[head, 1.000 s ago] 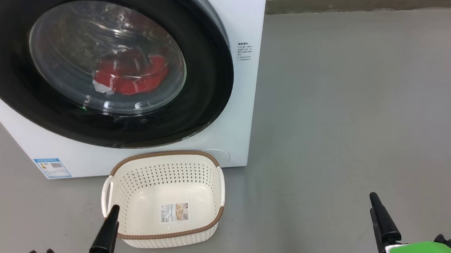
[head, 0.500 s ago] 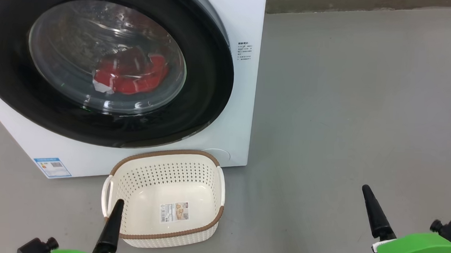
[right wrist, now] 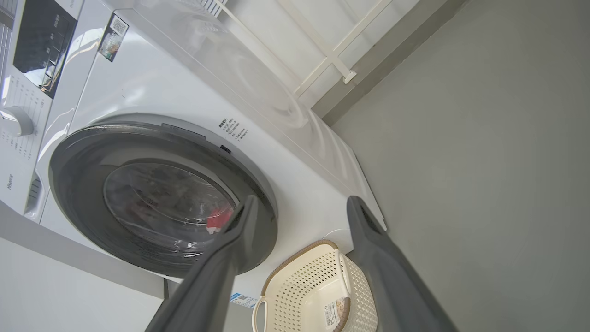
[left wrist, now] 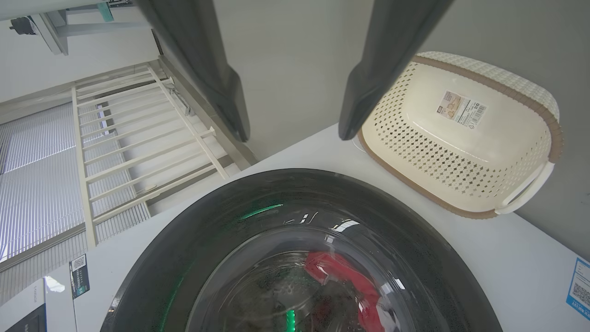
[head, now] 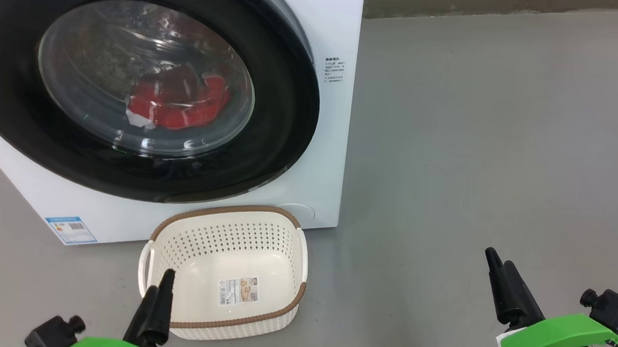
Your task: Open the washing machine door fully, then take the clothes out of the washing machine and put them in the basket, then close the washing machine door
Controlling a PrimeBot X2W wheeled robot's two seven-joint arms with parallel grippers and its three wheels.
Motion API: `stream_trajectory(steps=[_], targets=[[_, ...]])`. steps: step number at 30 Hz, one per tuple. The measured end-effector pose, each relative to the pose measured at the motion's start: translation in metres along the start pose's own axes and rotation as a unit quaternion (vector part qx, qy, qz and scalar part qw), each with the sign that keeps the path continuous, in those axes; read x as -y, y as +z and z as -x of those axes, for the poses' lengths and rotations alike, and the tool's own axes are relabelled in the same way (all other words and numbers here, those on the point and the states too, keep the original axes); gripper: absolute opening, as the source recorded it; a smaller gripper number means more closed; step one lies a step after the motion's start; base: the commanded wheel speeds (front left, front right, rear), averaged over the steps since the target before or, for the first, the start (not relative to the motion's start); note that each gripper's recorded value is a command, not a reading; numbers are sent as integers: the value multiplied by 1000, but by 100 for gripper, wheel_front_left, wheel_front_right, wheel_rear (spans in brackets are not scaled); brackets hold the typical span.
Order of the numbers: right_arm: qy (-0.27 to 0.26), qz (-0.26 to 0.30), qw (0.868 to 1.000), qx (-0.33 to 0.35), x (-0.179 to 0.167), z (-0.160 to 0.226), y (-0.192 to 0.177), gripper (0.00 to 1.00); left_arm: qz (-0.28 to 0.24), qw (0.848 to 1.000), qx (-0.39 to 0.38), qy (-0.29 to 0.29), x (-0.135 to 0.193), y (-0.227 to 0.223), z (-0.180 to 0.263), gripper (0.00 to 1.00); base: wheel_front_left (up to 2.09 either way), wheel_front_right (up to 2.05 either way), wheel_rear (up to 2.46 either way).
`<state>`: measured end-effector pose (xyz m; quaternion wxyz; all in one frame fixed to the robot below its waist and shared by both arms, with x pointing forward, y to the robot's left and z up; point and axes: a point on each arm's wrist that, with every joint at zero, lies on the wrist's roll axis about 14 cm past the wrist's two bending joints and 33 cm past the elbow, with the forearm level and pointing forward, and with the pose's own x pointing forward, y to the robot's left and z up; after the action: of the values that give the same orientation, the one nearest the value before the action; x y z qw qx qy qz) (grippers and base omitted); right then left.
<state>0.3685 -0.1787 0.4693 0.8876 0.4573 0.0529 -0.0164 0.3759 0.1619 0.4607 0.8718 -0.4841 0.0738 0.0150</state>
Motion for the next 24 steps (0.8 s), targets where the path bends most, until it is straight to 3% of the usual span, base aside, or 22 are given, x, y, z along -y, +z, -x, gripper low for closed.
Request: stream_trajectory(steps=[24], targets=[[45,142,989,11,-24,-7,1,100,-133,990,21,-29,17,6,-10,100,0,0,0]])
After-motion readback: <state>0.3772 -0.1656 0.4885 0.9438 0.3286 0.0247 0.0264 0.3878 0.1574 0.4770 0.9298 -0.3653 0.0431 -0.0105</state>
